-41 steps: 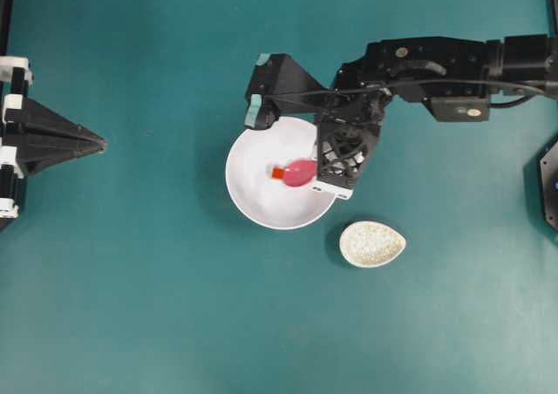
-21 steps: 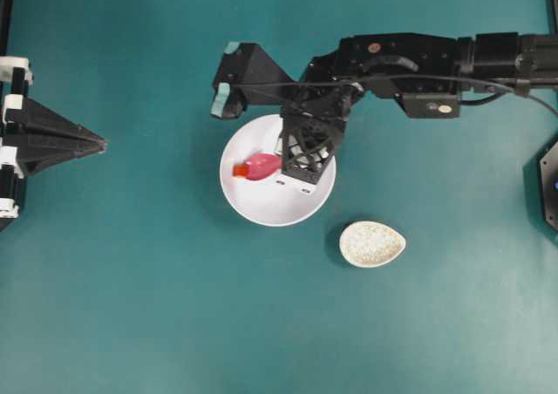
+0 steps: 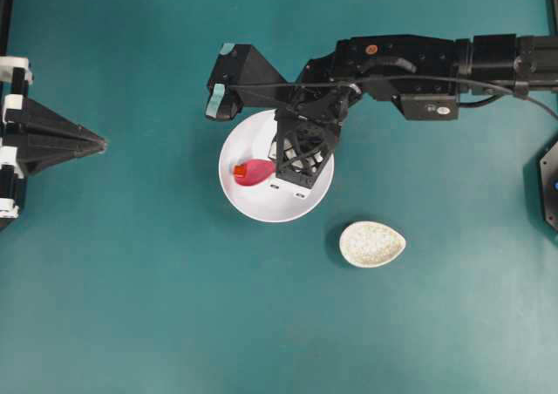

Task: Grip the spoon and scoop the red block from the bowl with right arm.
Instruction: 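Slide the spoon under the red cube with the right gripper, then lift the spoon holding the red cube up out of the bowl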

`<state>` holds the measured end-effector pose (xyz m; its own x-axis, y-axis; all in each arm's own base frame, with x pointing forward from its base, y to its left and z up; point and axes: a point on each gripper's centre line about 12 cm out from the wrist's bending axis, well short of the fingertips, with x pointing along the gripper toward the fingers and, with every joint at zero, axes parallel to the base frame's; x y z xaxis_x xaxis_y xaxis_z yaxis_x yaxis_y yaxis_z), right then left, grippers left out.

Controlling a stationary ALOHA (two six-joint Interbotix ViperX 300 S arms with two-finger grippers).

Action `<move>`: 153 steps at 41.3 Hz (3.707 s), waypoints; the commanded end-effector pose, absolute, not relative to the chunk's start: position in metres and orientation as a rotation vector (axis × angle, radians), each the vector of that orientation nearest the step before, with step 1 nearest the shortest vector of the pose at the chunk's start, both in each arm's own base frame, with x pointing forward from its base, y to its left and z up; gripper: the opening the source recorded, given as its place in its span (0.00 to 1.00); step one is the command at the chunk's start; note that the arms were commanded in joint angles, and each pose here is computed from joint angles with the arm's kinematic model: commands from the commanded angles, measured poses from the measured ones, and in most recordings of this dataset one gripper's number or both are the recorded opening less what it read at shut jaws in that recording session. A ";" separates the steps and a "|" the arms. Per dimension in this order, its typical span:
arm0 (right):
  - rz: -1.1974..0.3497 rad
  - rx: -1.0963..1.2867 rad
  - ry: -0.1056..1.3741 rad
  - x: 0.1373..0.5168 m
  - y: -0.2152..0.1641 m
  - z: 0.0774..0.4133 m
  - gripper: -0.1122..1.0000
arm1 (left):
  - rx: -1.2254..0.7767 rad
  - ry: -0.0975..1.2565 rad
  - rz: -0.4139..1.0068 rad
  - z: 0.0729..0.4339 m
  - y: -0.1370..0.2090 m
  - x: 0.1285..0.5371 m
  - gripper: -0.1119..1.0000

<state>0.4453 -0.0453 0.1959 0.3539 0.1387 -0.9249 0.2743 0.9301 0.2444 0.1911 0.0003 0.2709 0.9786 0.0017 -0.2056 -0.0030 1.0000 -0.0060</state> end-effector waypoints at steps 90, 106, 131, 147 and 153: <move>-0.163 0.381 0.489 0.337 -0.025 0.231 0.32 | -0.008 0.187 0.003 0.280 0.000 0.195 0.11; -0.132 0.375 0.483 0.341 -0.022 0.261 0.32 | -0.006 0.186 0.002 0.281 0.000 0.195 0.11; -0.121 0.373 0.475 0.344 -0.021 0.275 0.32 | -0.008 0.186 0.003 0.281 0.000 0.195 0.11; -0.116 0.363 0.443 0.336 -0.021 0.286 0.32 | -0.009 0.187 0.001 0.280 0.000 0.195 0.11; -0.115 0.362 0.438 0.332 -0.021 0.287 0.32 | -0.011 0.187 0.003 0.280 0.000 0.195 0.11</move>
